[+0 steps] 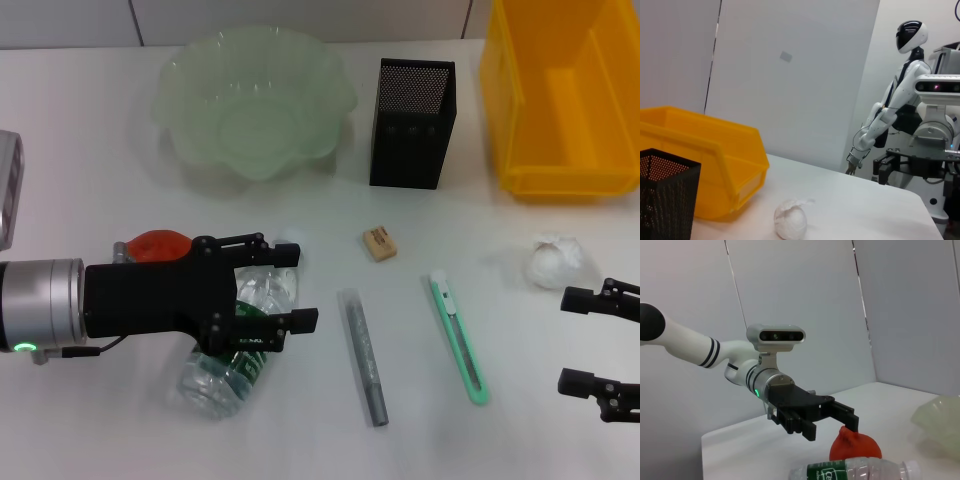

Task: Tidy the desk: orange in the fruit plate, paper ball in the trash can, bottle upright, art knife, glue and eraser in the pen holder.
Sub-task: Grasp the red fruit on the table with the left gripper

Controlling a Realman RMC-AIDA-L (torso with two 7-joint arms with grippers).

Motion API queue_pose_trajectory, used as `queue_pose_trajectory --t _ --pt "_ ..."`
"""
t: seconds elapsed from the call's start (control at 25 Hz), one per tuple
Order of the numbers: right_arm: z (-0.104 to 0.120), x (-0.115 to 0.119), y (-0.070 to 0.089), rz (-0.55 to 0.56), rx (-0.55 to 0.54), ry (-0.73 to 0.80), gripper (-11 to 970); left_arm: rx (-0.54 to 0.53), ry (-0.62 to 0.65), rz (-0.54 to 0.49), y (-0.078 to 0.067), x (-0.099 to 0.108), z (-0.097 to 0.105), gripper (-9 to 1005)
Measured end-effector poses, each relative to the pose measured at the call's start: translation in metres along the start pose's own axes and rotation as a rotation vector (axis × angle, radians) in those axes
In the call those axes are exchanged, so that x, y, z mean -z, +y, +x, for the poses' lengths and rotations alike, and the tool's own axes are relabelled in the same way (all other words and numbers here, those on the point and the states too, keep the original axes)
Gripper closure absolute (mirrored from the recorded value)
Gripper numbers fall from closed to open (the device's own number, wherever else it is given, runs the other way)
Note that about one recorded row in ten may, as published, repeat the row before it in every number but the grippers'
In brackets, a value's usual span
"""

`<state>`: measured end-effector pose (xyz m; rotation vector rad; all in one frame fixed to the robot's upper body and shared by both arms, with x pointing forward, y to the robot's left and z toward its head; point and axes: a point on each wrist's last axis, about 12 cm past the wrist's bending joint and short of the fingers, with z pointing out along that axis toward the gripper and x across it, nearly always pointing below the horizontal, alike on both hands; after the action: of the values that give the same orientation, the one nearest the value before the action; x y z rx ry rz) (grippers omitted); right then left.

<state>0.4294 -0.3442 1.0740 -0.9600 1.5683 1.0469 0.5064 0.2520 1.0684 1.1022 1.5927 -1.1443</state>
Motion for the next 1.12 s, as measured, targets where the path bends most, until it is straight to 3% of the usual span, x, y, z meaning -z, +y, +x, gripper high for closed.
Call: queue_pose_trajectory --t 1.12 --pt "0.0022 -0.0046 0.0005 0.006 -0.011 -0.004 138 -0.011 -0.009 -0.007 0.0001 0.0015 -0.0007 233"
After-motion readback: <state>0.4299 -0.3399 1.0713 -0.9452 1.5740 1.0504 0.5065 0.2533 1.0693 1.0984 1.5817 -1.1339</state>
